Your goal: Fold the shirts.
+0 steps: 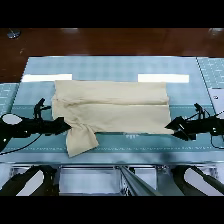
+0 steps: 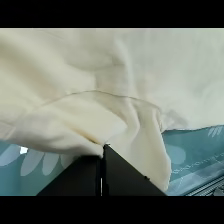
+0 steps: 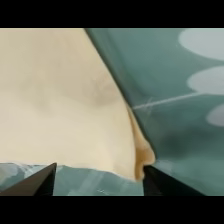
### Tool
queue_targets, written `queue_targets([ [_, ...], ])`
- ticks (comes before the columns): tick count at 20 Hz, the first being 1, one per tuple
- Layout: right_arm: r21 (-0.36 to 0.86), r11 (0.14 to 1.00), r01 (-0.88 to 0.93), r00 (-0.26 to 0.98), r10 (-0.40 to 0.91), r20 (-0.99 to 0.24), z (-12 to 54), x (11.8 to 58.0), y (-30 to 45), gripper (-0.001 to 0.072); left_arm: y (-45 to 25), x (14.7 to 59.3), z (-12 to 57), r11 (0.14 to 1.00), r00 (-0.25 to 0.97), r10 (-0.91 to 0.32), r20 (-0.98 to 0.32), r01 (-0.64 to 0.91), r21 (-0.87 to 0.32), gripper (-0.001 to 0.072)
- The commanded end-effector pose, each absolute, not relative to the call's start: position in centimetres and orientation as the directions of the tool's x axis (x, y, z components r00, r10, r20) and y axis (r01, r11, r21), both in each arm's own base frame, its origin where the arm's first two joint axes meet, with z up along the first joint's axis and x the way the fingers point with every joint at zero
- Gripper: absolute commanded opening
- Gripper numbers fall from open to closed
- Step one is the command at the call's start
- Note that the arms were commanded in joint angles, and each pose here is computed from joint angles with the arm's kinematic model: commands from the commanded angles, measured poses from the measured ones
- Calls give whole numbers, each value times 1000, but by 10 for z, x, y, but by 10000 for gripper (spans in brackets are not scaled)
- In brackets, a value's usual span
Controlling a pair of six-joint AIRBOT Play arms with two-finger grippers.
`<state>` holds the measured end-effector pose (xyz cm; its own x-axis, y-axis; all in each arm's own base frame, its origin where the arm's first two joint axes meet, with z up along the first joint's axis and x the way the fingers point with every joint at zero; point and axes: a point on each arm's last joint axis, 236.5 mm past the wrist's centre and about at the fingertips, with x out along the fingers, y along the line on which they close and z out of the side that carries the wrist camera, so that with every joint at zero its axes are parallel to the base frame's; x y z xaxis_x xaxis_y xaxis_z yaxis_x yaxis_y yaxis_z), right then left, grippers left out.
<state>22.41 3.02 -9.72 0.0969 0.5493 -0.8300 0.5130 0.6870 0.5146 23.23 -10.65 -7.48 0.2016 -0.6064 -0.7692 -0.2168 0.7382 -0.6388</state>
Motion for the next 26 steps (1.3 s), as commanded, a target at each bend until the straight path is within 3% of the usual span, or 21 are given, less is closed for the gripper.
queue_targets([
  [1,565,625,539,172,575,-800,-106,248,35,619,-111,243,-68,705,248,-623,-742,-233,-670,21],
  [3,575,616,539,195,573,-796,-106,254,35,600,-108,249,-68,704,271,-614,-742,-237,-669,21],
  [4,586,621,521,206,574,-792,-105,257,35,400,-108,250,-68,705,274,-611,-743,-238,-668,21],
  [5,606,639,475,208,587,-782,-101,259,37,17,-107,250,-68,705,276,-610,-743,-239,-668,21],
  [8,637,675,373,200,612,-765,-82,267,38,24,-107,261,-54,675,305,-630,-714,-239,-697,21],
  [12,652,684,327,314,572,-758,-47,315,19,24,-79,300,-26,680,403,-591,-699,-217,-700,21],
  [15,701,669,247,368,605,-706,-26,357,32,23,-68,331,-32,670,397,-590,-703,-245,-701,21],
  [22,701,682,206,348,619,-704,-32,435,46,24,-64,443,-32,588,374,-668,-643,-263,-765,20],
  [26,708,659,255,357,616,-702,-43,467,39,24,-63,486,-34,565,350,-700,-623,-262,-782,20],
])
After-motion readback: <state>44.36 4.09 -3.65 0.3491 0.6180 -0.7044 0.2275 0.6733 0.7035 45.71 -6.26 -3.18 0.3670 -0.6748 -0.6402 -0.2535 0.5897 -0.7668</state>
